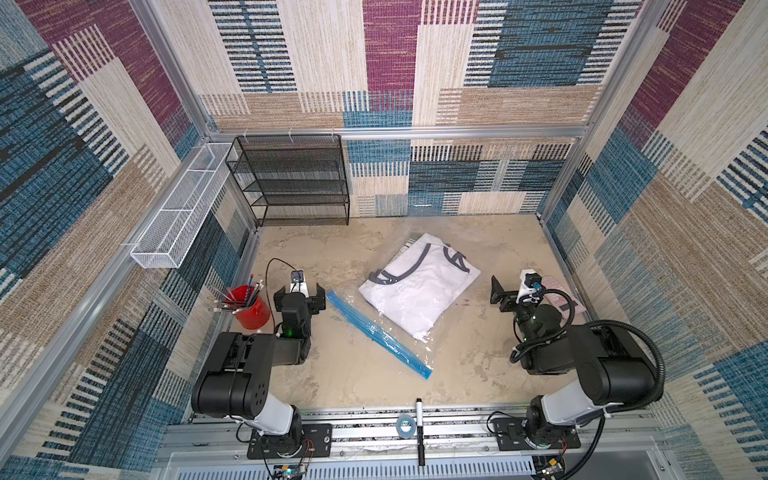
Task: Take the tank top out of the vacuum bag
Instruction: Open the vacuum bag at the center of the board.
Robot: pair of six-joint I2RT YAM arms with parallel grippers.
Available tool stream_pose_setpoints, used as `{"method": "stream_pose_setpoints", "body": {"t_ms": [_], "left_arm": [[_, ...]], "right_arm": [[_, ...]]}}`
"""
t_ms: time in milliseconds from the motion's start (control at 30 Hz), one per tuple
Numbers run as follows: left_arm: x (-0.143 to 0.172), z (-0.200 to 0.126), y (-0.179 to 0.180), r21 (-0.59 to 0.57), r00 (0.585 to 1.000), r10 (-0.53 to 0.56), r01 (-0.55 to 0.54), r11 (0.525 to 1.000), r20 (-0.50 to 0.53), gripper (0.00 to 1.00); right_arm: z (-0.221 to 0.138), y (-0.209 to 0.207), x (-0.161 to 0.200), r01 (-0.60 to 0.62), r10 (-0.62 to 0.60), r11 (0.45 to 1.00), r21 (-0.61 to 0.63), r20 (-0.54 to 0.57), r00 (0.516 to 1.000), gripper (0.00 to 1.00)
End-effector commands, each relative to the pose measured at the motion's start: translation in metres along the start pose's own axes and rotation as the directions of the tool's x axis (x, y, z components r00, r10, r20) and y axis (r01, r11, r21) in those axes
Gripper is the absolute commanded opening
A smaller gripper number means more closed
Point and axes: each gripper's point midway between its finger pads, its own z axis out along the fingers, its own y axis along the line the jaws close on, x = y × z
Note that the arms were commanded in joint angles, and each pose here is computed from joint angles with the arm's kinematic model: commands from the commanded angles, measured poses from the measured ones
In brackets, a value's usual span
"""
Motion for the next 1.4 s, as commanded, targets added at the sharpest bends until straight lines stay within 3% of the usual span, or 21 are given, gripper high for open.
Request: {"method": "stream_pose_setpoints", "body": {"t_ms": [0,233,367,467,533,633,733,833,967,1100,1167,1267,1367], "left_arm": [[0.003,0.002,0.0,0.003,1.0,-0.023,0.023,1.0,-0.02,1.0],[0.003,0.002,0.001,0.003,0.999,-0.024,0.024,1.0,-0.021,1.0],[-0.008,-0.012,0.008,-0.016,0.998,-0.046,0.047,0.999,0.029,0.98],[-0.035,-0.033,0.016,-0.056,0.997,-0.037,0.041,0.998,0.07,0.86],[-0.051,-0.048,0.021,-0.075,0.991,-0.087,0.095,0.993,0.101,0.81],[-0.065,-0.068,0.007,-0.018,0.973,-0.222,0.221,0.975,-0.067,0.72],[-0.074,-0.087,-0.035,0.09,0.922,-0.324,0.348,0.933,-0.21,0.71],[-0.067,-0.112,-0.068,0.17,0.808,-0.404,0.512,0.842,-0.43,0.71],[-0.037,-0.161,-0.105,0.223,0.621,-0.351,0.658,0.719,-0.7,0.65],[0.009,-0.201,-0.122,0.19,0.449,-0.306,0.77,0.609,-0.84,0.65],[0.021,-0.208,-0.126,0.186,0.422,-0.317,0.801,0.569,-0.849,0.66],[0.022,-0.206,-0.138,0.229,0.416,-0.325,0.845,0.484,-0.849,0.69],[0.024,-0.199,-0.145,0.254,0.432,-0.3,0.837,0.485,-0.85,0.71]], "right_arm": [[0.001,-0.005,0.0,-0.011,0.011,0.999,0.033,0.001,1.0,0.99],[0.002,0.002,-0.001,0.007,-0.007,1.0,-0.009,-0.002,1.0,0.99],[-0.016,-0.008,-0.028,-0.01,0.006,0.998,0.07,0.065,0.998,0.99],[-0.032,-0.012,-0.054,-0.03,0.011,0.99,0.135,0.138,0.99,0.99],[-0.032,-0.007,-0.074,-0.085,0.067,0.991,0.105,0.162,0.984,0.99],[-0.006,0.018,-0.099,-0.111,0.111,0.994,0.014,0.054,0.992,0.99],[0.024,0.069,-0.108,-0.074,0.059,0.991,-0.114,-0.131,0.99,0.99],[0.028,0.117,-0.096,-0.085,0.024,0.967,-0.241,-0.248,0.969,1.0],[-0.009,0.178,-0.086,-0.169,0.083,0.873,-0.457,-0.202,0.976,0.99],[-0.041,0.214,-0.067,-0.108,0.034,0.846,-0.522,-0.15,0.988,0.99],[-0.053,0.229,-0.057,-0.119,0.042,0.809,-0.576,-0.146,0.988,0.99],[-0.058,0.244,-0.046,-0.078,-0.006,0.809,-0.583,-0.141,0.99,0.99],[-0.074,0.248,-0.041,-0.018,-0.023,0.785,-0.619,-0.058,0.998,0.99]]}}
